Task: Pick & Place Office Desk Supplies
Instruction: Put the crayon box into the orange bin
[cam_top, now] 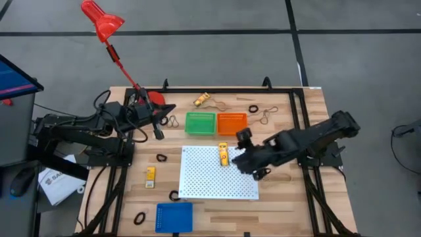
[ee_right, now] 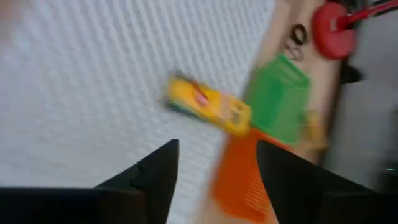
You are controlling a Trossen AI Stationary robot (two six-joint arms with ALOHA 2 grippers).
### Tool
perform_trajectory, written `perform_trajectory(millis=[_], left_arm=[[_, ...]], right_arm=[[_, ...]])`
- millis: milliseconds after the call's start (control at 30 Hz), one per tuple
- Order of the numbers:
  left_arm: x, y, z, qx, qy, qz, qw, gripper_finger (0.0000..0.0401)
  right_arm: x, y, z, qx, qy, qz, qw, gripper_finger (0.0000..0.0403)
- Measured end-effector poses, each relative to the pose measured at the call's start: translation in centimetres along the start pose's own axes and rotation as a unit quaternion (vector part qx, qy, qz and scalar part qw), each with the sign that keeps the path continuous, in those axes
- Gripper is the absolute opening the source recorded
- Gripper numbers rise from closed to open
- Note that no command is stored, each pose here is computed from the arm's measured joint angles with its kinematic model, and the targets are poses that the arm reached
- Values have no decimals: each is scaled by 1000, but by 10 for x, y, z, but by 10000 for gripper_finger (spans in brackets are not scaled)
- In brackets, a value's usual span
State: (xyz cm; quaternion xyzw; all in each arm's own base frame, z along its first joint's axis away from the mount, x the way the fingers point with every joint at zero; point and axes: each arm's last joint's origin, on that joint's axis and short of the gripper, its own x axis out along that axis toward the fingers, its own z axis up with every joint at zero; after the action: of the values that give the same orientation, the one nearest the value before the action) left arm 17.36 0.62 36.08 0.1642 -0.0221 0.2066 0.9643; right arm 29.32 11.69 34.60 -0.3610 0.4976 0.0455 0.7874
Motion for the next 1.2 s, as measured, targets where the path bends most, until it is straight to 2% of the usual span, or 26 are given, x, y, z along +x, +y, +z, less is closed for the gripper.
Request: perform_trajectory(millis=[67, 133, 267, 433, 533, 600, 667, 800, 900, 967, 1033, 1067, 1133, 1200], left_arm=[[0, 0, 0, 0, 1, 0, 1000, 0], [0, 0, 0, 1, 1, 0, 1000, 0], [0, -1, -2, 1, 3, 0, 1000, 0], [1, -6, -15, 8, 20, -4, 1000, 0], [2, -8, -20, 9, 23, -6, 1000, 0], [2, -8, -20, 5, 14, -2, 1000, 0], [2, -7, -18, 1, 6, 1, 1000, 0], [2, -7, -18, 0, 4, 2, 1000, 0], [2, -7, -18, -3, 4, 2, 1000, 0], [2, -7, -18, -10, 4, 3, 1000, 0], [1, -6, -18, -13, 6, 11, 1000, 0], [1, -6, -18, -13, 8, 17, 1000, 0], [1, -6, -18, -13, 11, 25, 1000, 0], [1, -5, -18, -13, 13, 30, 999, 0]], right_arm=[[12, 7, 6, -93, 40, -43, 994, 226], [23, 13, 9, -183, 81, -72, 977, 228], [38, 16, 20, -281, 111, -114, 947, 225], [54, 12, 27, -329, 115, -117, 930, 225], [59, 4, 25, -334, 114, -102, 930, 226], [60, -4, 25, -324, 99, -84, 937, 226], [55, -18, 27, -291, 67, -67, 952, 226], [37, -52, 33, -175, -25, -37, 984, 226], [30, -80, 30, -43, -72, -13, 996, 226], [30, -95, 24, 71, -87, 11, 994, 226], [32, -108, 15, 205, -88, 50, 973, 226], [35, -113, 11, 273, -89, 78, 955, 226], [39, -122, 4, 384, -88, 147, 907, 226], [42, -128, -2, 460, -79, 198, 862, 226]])
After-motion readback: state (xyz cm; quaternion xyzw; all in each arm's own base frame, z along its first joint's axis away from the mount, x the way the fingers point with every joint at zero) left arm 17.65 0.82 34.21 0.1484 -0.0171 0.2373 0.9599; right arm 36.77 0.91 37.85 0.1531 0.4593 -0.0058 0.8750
